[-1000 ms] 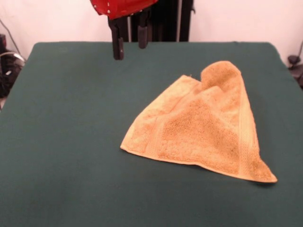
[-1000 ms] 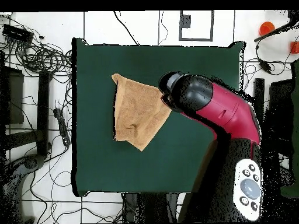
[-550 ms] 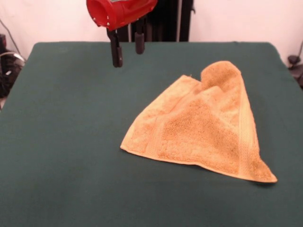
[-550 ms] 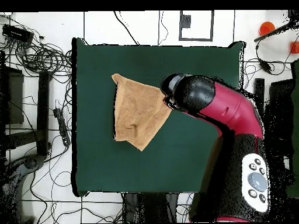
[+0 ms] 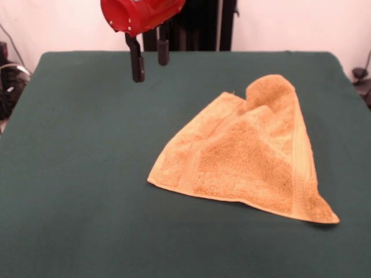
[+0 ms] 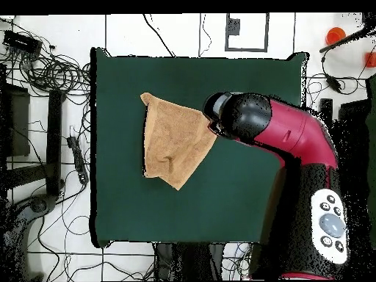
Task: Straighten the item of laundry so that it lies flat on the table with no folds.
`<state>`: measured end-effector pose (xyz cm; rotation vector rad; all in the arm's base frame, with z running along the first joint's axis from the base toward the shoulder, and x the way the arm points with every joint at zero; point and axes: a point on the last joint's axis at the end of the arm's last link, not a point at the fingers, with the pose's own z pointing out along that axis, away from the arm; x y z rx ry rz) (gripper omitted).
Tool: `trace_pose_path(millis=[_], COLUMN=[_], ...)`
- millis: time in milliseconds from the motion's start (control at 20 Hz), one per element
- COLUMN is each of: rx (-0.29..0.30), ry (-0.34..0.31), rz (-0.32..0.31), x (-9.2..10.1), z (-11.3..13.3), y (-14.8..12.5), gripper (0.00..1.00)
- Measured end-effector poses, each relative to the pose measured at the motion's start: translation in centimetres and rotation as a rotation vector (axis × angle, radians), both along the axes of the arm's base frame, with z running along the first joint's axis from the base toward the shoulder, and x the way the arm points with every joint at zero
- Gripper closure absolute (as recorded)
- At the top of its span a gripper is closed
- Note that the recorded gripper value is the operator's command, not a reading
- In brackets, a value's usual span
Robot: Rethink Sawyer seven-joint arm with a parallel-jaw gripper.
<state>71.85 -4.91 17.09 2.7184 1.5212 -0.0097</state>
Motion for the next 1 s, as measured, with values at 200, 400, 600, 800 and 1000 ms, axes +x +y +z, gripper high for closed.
trace_pose_path(millis=[200,400,600,800,1000], rx=[-0.008,-0.001,0.009,0.011,0.007], ry=[0.001,0.015,0.027,0.032,0.025], rz=[0.047,0.177,0.317,0.462,0.631], x=[0.3,0.8,1.0,1.1,1.6], z=[0.4,0.6,0.4,0.2,0.0], y=[-0.2,-0.7,-1.1,-1.4,-1.4], gripper=[0.0,0.0,0.0,0.0,0.0])
